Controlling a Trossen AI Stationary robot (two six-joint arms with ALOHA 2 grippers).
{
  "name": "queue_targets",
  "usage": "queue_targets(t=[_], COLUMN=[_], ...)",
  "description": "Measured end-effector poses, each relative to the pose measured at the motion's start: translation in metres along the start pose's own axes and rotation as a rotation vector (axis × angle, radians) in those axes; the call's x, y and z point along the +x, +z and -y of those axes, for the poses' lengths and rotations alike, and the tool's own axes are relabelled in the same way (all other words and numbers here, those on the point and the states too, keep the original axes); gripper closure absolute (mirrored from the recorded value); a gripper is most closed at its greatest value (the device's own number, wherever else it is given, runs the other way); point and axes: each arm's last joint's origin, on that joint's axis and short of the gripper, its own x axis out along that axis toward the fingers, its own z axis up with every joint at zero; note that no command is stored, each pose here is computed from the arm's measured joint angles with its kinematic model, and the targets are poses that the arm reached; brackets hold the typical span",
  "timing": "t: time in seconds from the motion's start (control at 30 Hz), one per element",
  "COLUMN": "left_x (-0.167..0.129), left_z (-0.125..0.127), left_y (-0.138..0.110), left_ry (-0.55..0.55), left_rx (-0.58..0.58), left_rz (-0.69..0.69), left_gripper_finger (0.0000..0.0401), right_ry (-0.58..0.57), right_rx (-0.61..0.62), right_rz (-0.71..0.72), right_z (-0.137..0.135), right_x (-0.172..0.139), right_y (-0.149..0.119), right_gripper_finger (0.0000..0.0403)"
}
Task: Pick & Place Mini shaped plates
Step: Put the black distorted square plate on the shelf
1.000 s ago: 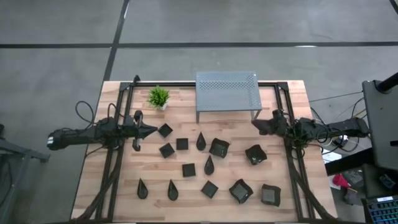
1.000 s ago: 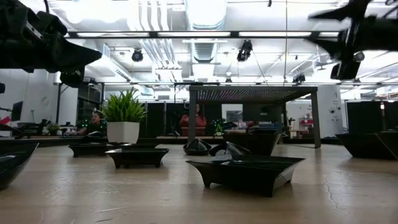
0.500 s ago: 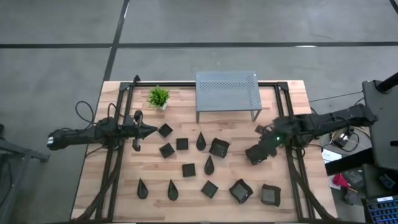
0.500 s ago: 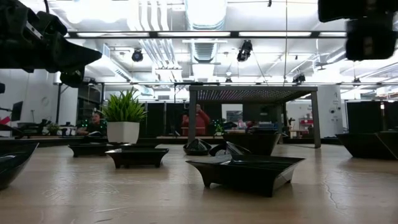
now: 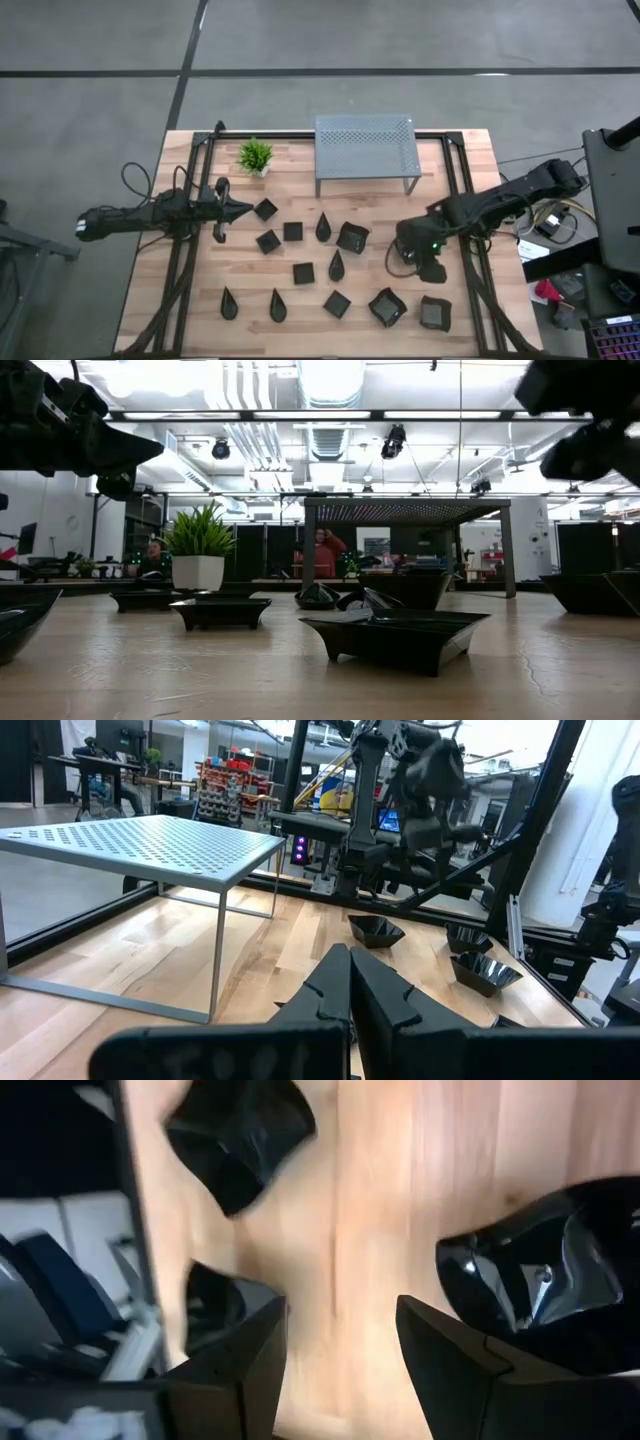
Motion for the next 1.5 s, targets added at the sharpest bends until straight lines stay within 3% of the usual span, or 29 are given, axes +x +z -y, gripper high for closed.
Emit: queue_targets(t=[0.2, 0.47, 0.9, 1.5], left_x=[0.0, 0.0, 0.0, 0.0], left_z=[0.0, 0.0, 0.0, 0.0], left_y=[0.0, 0.0, 0.0, 0.0], left_ry=[0.0, 0.0, -0.001, 0.0], left_rx=[0.0, 0.0, 0.0, 0.0], left_rz=[0.0, 0.0, -0.001, 0.0], left_gripper_finger=[0.0396, 0.0396, 0.0396, 0.0396], right_ry=[-0.069, -0.24, -0.278, -0.316], right_rx=[-0.041, -0.109, -0.132, -0.176], right_rz=[-0.094, -0.085, -0.155, -0.128], right_z=[0.008, 0.011, 0.015, 0.027], right_x=[0.024, 0.034, 0.051, 0.066], right_y=[0.004, 0.005, -0.011, -0.017], right_gripper_finger=[0.0222, 0.0248, 0.0278, 0.029])
